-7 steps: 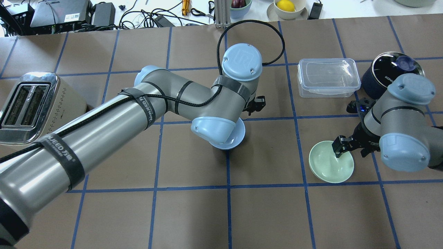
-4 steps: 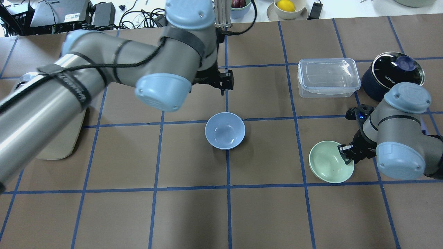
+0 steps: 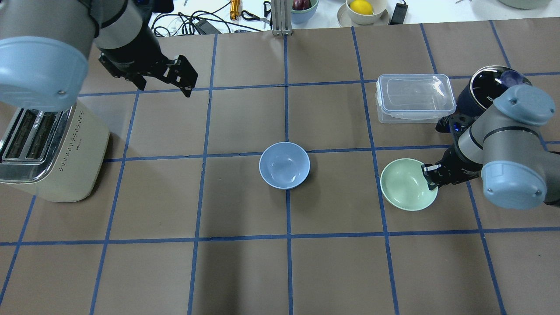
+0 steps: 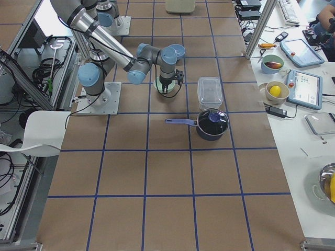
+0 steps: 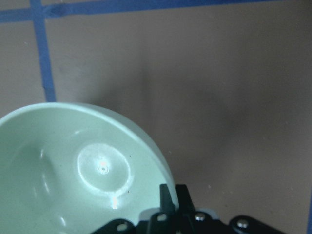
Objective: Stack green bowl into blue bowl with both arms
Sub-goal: 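Carry the green bowl with the right gripper over the blue bowl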
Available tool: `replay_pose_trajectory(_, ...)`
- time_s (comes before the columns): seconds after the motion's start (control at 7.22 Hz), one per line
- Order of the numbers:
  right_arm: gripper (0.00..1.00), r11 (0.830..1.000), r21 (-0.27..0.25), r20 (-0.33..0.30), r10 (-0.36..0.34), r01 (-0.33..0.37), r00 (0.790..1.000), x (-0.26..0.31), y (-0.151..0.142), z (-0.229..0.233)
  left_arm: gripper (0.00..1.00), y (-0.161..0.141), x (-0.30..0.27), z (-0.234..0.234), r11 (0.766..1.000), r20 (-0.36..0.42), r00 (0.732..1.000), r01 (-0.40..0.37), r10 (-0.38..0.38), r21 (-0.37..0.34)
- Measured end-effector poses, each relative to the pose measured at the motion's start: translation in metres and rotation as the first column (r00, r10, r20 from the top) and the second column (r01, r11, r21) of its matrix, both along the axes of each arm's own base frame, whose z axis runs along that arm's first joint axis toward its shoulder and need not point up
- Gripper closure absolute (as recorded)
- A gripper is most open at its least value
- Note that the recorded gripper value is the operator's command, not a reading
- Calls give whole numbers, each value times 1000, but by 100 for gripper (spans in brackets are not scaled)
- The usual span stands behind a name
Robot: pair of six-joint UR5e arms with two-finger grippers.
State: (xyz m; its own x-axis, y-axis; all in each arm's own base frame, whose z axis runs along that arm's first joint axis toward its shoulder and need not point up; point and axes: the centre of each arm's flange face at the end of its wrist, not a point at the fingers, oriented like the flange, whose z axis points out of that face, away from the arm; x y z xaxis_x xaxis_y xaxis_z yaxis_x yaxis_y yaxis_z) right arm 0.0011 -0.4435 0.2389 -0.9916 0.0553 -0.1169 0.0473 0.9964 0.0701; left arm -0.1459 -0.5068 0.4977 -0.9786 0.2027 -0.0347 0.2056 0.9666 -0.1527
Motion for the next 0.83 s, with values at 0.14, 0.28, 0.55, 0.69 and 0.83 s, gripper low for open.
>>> replay_pose_trajectory(0.14, 100, 1000, -11, 28, -29, 29, 999, 25, -20, 18, 0, 5, 13, 12, 1000, -1, 1000, -5, 5, -18)
replay_pose_trajectory(0.28, 100, 998, -21, 37, -53, 54, 998, 59, -38, 32, 0, 7, 22, 19, 999, -5, 1000, -14, 14, -34)
replay_pose_trajectory(0.55, 100, 996, -28, 48, -80, 82, 996, 139, -62, 59, 0, 11, 29, 24, 999, -8, 1000, -30, 29, -45)
replay_pose_trajectory(0.69, 100, 996, -19, 56, -84, 85, 995, 177, -65, 64, 0, 11, 29, 24, 998, -12, 999, -37, 37, -45)
replay_pose_trajectory(0.83, 100, 997, 0, 58, -81, 81, 995, 212, -62, 59, 0, 11, 29, 23, 998, -15, 999, -43, 42, -44)
